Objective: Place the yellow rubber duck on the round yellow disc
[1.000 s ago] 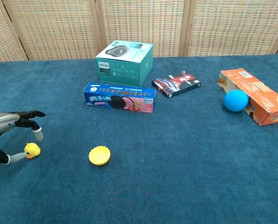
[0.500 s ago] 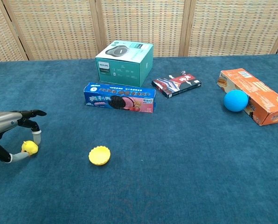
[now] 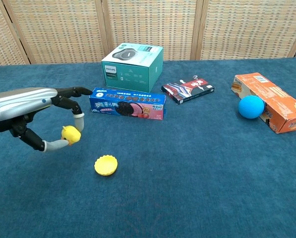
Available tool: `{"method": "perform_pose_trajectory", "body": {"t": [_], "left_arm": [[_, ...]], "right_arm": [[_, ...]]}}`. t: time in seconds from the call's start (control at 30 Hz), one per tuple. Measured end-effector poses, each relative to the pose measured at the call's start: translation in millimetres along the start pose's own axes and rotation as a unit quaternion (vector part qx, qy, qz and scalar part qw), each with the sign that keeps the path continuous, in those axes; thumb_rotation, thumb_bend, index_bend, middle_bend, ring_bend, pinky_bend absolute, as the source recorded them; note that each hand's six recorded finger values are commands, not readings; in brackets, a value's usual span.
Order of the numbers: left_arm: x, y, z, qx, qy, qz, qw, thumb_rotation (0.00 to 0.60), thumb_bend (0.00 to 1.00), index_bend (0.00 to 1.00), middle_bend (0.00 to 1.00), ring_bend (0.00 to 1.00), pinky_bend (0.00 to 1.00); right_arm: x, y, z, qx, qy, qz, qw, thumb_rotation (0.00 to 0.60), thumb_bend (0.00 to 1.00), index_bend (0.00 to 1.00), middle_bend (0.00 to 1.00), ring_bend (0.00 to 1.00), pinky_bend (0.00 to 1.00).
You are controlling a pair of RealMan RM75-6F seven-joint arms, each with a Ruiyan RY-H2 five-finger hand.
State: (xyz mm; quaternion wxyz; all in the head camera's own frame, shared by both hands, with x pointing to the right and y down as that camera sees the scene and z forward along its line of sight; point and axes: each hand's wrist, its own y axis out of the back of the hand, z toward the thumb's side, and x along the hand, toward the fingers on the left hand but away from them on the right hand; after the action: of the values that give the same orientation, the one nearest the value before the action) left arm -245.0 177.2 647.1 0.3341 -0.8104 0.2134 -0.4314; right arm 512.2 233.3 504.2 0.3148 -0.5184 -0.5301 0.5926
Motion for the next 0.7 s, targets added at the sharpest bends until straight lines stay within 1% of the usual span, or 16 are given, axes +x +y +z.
{"method": "perform_pose_trajectory", "body": {"t": [0.13,0.3,0.47,0.7], "left_arm": [[10.8,-5.4,10.0,0.014,-0.009,-0.025,0.9995,0.600,0.38,0.52,0.00,0.00,0.00],[23.7,-20.8,18.5,0.027,-0.012,-0.054,0.9981,0.600,0.38,0.52,0.00,0.00,0.00],[31.2,-31.6,23.9,0.030,-0.016,-0.065,0.9973,0.600,0.38,0.52,0.00,0.00,0.00],[40.4,-37.5,28.3,0.040,-0.013,-0.066,0.9969,0.600,0.38,0.52,0.00,0.00,0.00]], "right_arm": [[-1.7,-0.8,-3.4,0.003,-0.007,0.000,1.0000,0.600,0.00,0.00,0.00,0.00,0.00],[-3.2,-0.2,-9.2,0.001,-0.017,-0.001,0.9999,0.600,0.00,0.00,0.00,0.00,0.00],[-3.8,0.8,-12.0,-0.001,-0.022,-0.002,0.9998,0.600,0.00,0.00,0.00,0.00,0.00],[-4.0,0.8,-13.1,-0.003,-0.022,-0.001,0.9997,0.600,0.00,0.00,0.00,0.00,0.00]]}}
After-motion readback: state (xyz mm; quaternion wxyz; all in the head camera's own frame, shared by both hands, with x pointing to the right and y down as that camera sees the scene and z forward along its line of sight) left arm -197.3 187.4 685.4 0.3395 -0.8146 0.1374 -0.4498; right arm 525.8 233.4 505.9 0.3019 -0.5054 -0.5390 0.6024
